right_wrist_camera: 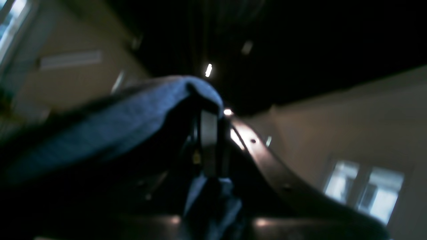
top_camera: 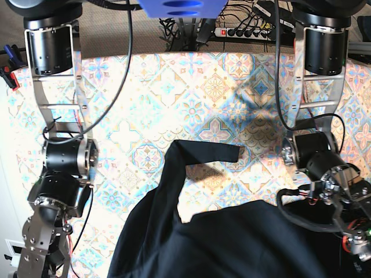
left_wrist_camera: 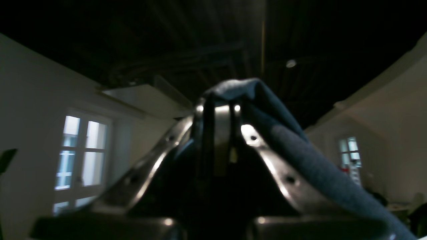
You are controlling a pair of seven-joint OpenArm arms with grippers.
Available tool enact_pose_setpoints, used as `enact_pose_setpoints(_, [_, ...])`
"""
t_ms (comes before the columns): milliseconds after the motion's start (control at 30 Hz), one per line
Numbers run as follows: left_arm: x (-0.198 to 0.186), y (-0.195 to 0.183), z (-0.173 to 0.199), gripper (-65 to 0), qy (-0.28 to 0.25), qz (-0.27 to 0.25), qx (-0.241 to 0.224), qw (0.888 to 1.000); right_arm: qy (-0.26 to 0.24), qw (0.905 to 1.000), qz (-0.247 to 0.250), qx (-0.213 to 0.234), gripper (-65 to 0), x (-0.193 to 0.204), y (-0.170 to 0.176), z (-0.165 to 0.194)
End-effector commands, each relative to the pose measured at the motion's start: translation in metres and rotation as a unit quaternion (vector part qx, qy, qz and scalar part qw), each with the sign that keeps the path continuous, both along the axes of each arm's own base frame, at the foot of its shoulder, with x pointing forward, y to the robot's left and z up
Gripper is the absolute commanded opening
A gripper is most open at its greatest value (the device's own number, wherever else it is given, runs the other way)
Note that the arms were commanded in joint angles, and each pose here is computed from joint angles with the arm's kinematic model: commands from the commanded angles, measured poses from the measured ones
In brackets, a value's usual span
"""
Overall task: Layout the t-shirt on the table in an organized manner, then fold the t-shirt properly
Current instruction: 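Lift the black shirt high with both grippers and shake it out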
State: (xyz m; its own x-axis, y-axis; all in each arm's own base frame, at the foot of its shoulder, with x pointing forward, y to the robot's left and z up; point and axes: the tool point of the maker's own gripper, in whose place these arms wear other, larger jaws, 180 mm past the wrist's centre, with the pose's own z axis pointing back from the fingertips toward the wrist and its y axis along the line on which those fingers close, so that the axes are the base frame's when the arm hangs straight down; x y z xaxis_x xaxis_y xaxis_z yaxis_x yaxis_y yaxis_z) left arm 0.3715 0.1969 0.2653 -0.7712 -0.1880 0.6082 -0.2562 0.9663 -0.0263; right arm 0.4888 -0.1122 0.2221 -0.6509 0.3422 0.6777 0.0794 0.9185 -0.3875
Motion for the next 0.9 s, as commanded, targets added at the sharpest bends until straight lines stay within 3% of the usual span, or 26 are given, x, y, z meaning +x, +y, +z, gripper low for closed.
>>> enact_pose_setpoints(0, [-0.016, 0.003, 0.015, -65.0, -0.033, 0.008, 0.005, 0.999, -0.034, 0.9994, -0.006, 0.007, -65.0, -0.012, -0.009, 0.023])
enact_pose_setpoints(133, [-0.024, 0.008, 0.01, -65.0, -0.036, 0.022, 0.013, 0.999, -0.034, 0.9992, -0.02, 0.003, -65.0, -0.012, -0.02, 0.023])
enact_pose_setpoints(367, [-0.045, -0.004, -0.015, -65.0, -0.046, 0.02, 0.03, 0.998, -0.105, 0.9911, -0.077, -0.026, -65.0, -0.067, -0.04, 0.047])
enact_pose_setpoints(667, [-0.038, -0.002, -0.028, -65.0, -0.031, 0.024, 0.029, 0.999, -0.158, 0.973, -0.144, -0.088, -65.0, -0.132, -0.059, 0.023])
enact_pose_setpoints(867, [-0.041, -0.005, -0.026, -65.0, -0.037, 0.021, 0.031, 0.999, -0.153, 0.965, -0.198, -0.079, -65.0, -0.15, -0.103, 0.005])
